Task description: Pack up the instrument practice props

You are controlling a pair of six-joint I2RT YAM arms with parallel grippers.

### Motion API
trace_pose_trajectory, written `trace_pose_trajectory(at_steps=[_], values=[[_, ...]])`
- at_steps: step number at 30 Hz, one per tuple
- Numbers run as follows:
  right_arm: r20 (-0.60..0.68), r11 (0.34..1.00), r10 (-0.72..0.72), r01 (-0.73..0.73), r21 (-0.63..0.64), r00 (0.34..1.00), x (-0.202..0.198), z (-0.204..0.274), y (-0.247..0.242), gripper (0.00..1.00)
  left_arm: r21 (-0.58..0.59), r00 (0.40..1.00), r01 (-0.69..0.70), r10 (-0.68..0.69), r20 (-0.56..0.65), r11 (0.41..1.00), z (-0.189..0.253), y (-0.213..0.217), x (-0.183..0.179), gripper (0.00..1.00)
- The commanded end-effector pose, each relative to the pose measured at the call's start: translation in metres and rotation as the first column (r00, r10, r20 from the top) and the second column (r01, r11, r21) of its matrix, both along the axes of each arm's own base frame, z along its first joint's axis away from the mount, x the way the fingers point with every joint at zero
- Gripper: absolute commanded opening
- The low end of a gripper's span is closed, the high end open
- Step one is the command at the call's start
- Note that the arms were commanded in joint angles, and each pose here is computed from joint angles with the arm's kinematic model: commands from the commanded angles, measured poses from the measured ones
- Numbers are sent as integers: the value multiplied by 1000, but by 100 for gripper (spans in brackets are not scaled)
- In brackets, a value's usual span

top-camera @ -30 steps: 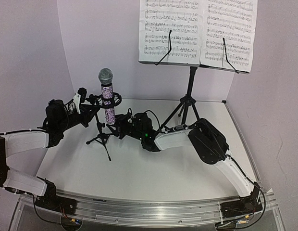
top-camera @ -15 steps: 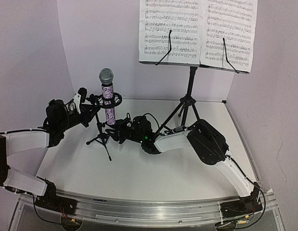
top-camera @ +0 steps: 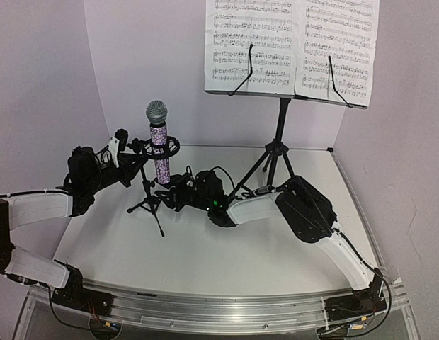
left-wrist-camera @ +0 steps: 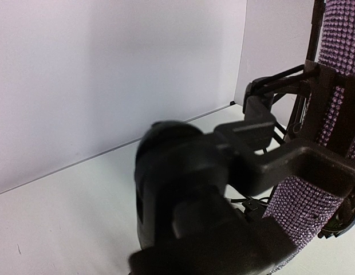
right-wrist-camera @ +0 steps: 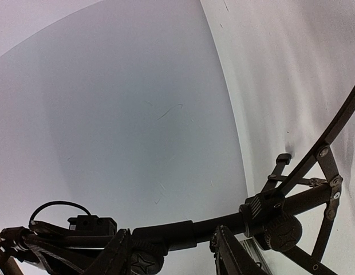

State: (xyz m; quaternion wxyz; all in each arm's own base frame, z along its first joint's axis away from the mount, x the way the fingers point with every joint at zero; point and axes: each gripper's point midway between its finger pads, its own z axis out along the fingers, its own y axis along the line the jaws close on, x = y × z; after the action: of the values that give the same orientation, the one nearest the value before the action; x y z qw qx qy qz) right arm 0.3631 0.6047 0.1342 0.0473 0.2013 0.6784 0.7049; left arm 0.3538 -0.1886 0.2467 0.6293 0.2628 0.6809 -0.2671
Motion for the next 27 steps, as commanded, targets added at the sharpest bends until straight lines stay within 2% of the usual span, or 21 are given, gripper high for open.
trace_pose_trajectory(at_steps=[1, 7, 9, 13, 17, 25, 27], values=[[135, 990, 61, -77, 115, 989, -21, 78, 11, 46, -29, 1000, 27, -27, -9, 999, 6, -6, 0, 0], [198, 993, 54, -73, 90, 979, -26, 90, 3, 55, -27, 1000, 26, -26, -11, 999, 4, -6, 0, 0], [196, 994, 45, -63, 85, 979, -26, 90, 1, 53, -28, 1000, 25, -25, -11, 999, 4, -5, 0, 0], [165, 995, 43, -57, 86, 985, -24, 81, 2, 41, -28, 1000, 27, -27, -12, 999, 3, -6, 0, 0], [150, 995, 31, -46, 93, 988, -19, 77, 5, 35, -27, 1000, 25, -26, -9, 999, 4, -5, -1, 0], [118, 996, -4, -6, 85, 993, -4, 62, 1, 39, -28, 1000, 27, -27, -7, 999, 4, -5, -2, 0], [123, 996, -2, -8, 86, 992, -2, 65, 2, 35, -27, 1000, 30, -30, -9, 999, 3, -5, -3, 0]])
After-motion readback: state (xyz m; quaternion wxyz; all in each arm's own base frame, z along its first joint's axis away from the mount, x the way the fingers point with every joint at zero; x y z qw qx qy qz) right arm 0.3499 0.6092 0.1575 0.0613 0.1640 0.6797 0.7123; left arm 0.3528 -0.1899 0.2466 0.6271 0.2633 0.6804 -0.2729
